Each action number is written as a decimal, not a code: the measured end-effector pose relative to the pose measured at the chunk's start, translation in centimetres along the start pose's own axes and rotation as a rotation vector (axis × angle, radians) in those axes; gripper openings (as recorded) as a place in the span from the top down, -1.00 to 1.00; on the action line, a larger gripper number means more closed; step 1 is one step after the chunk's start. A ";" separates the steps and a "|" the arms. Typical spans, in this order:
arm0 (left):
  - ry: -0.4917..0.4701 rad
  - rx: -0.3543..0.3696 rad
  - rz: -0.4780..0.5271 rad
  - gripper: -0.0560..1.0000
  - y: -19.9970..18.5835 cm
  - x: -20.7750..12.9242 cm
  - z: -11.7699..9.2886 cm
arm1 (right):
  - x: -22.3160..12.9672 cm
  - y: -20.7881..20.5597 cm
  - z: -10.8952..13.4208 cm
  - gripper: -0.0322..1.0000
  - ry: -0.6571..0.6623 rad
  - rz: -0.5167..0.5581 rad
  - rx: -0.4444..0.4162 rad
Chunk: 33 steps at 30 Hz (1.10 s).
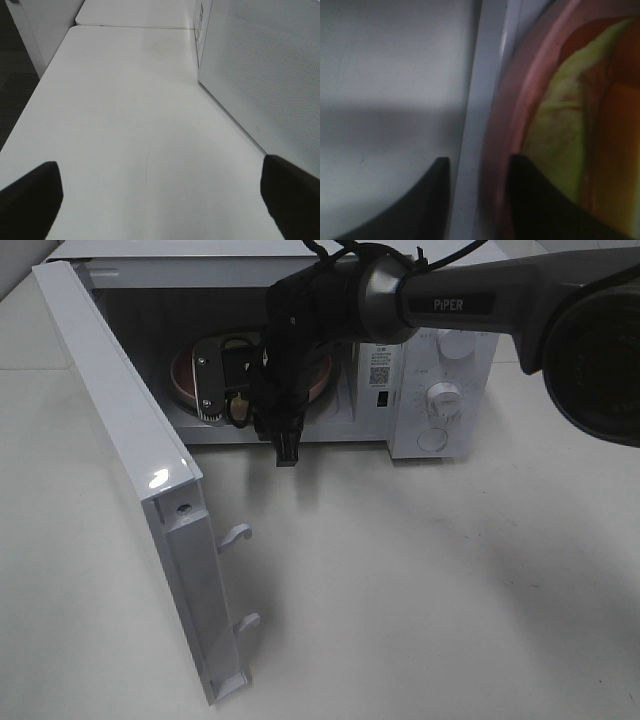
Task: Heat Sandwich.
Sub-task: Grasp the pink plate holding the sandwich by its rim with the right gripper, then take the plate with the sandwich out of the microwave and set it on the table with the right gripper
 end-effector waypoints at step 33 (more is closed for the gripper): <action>0.001 0.001 0.000 -0.98 0.0 0.0 0.0 | -1.6 -2.8 1.5 0.72 -0.245 0.025 0.061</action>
Point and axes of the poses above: a point on each arm's last joint axis where the gripper is mounted, y pointing out along that axis toward the gripper, z along the wrist's bending axis when the last joint is at zero, x = y × z, the point moved 9 cm from there along y, pointing out along that axis toward the gripper, and after that the axes turned 1 degree about -y, right-handed, at the moved point
